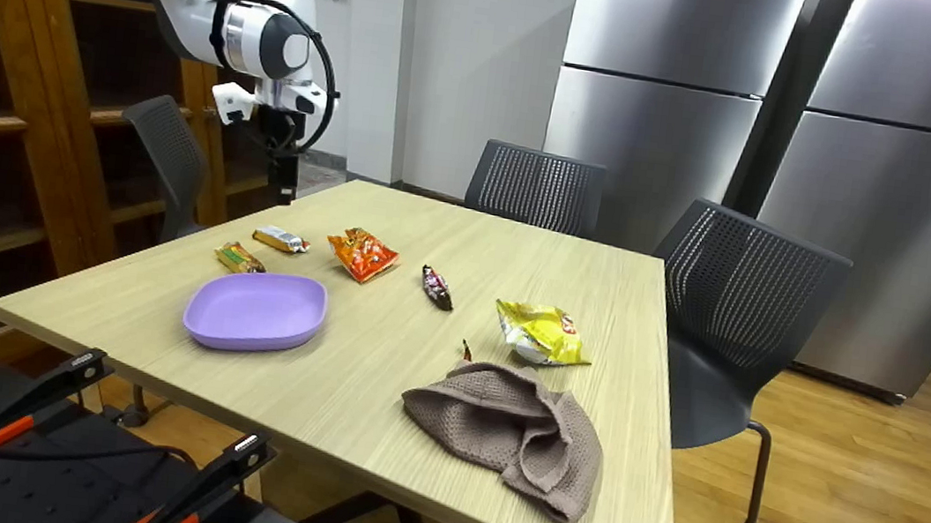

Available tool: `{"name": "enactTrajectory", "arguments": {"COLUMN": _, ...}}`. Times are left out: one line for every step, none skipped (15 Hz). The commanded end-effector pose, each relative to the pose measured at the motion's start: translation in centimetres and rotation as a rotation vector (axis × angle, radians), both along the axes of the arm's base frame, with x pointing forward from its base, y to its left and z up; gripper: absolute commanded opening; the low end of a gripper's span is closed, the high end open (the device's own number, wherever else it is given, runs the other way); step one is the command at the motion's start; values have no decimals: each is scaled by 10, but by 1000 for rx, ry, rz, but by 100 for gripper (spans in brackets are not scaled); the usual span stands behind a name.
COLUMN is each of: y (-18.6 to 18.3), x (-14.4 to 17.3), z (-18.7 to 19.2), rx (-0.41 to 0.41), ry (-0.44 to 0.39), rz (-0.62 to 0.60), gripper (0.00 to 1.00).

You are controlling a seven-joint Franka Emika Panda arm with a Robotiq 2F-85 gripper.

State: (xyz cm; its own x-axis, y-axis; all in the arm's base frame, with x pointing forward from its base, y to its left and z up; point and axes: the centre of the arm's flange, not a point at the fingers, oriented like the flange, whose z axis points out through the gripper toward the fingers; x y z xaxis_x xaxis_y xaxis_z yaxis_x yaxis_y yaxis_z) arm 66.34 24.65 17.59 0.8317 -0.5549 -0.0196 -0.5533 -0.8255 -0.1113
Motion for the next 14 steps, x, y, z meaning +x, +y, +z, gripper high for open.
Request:
{"name": "enactTrajectory", "arguments": {"y": 0, "x": 2, "z": -4, "rx": 6, "ry": 10, "rz": -19, "gripper": 100}}
{"name": "enactTrajectory", "arguments": {"y": 0, "x": 4, "z": -7, "rx": 9, "ry": 16, "rz": -26, "gripper": 100}}
{"name": "enactTrajectory", "arguments": {"y": -1, "x": 4, "z": -11, "rx": 9, "ry": 23, "rz": -32, "gripper": 100}}
{"name": "enactTrajectory", "arguments": {"y": -1, "x": 5, "z": -16, "rx": 6, "ry": 27, "rz": -39, "gripper": 100}}
{"name": "enactTrajectory", "arguments": {"y": -2, "x": 6, "z": -21, "rx": 10, "ry": 30, "rz": -39, "gripper": 100}}
{"name": "enactTrajectory", "arguments": {"y": -1, "x": 8, "z": -26, "rx": 13, "ry": 36, "rz": -42, "gripper": 100}}
{"name": "enactTrajectory", "arguments": {"y": -1, "x": 10, "z": -31, "rx": 13, "ry": 42, "rz": -47, "gripper": 100}}
{"name": "enactTrajectory", "arguments": {"y": 0, "x": 12, "z": -36, "rx": 15, "ry": 46, "rz": -51, "gripper": 100}}
{"name": "enactTrajectory", "arguments": {"y": 1, "x": 13, "z": -40, "rx": 17, "ry": 51, "rz": -56, "gripper": 100}}
{"name": "enactTrajectory", "arguments": {"y": 2, "x": 15, "z": -45, "rx": 18, "ry": 53, "rz": -66, "gripper": 100}}
{"name": "enactTrajectory", "arguments": {"y": 4, "x": 17, "z": -49, "rx": 21, "ry": 55, "rz": -72, "gripper": 100}}
{"name": "enactTrajectory", "arguments": {"y": 5, "x": 18, "z": -52, "rx": 21, "ry": 56, "rz": -90, "gripper": 100}}
{"name": "enactTrajectory", "arguments": {"y": 6, "x": 20, "z": -55, "rx": 22, "ry": 57, "rz": -108, "gripper": 100}}
{"name": "enactTrajectory", "arguments": {"y": 6, "x": 22, "z": -58, "rx": 24, "ry": 58, "rz": -126, "gripper": 100}}
